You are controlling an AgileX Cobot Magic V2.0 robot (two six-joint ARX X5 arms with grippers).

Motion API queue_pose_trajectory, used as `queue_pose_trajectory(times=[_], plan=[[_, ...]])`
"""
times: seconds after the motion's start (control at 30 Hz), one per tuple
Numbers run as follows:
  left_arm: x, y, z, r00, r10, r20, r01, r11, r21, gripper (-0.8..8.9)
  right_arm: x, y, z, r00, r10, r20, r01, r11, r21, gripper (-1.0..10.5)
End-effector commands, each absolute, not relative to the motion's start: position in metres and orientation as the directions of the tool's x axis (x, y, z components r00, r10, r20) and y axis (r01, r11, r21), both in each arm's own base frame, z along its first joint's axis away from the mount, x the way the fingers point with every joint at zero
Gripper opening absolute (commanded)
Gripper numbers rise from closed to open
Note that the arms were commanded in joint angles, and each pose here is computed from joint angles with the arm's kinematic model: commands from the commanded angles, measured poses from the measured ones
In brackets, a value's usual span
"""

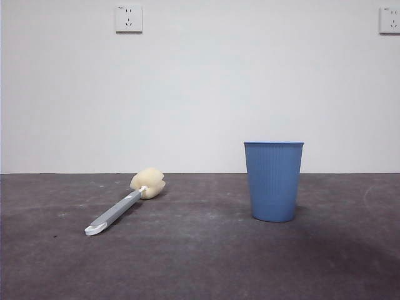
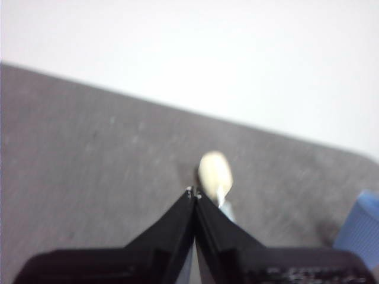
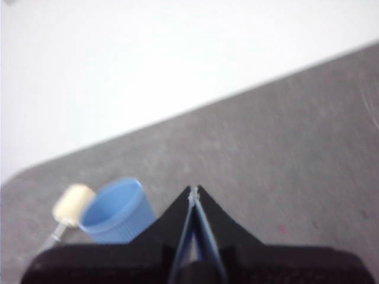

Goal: Pick up the cup brush,pick up the cup,insert the brush into the cup,clean the cup,put the cup brush back,put the cup back to the fixed position on the table

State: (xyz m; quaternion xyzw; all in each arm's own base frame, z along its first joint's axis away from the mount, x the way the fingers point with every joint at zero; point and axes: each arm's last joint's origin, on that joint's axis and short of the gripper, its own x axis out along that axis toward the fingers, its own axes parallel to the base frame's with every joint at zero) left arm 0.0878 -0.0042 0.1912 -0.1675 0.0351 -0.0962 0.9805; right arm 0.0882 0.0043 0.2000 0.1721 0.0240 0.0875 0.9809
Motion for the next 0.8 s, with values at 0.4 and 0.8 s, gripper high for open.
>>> queue_pose_trajectory(times=[0.4, 0.8], plan=[[0.079, -0.010, 0.258, 0.899, -0.410, -0.153, 0.349, 0.883, -0.315, -0.06, 0.092, 0.013, 0.284, 0.837, 0.504, -0.215, -0.432, 0.848, 0.308, -0.1], [0.079, -0.015, 0.296, 0.711, -0.540, -0.451, 0.467, 0.842, -0.271, -0.06, 0.093, 0.020, 0.320, 0.603, 0.589, -0.538, -0.505, 0.804, 0.313, -0.1]])
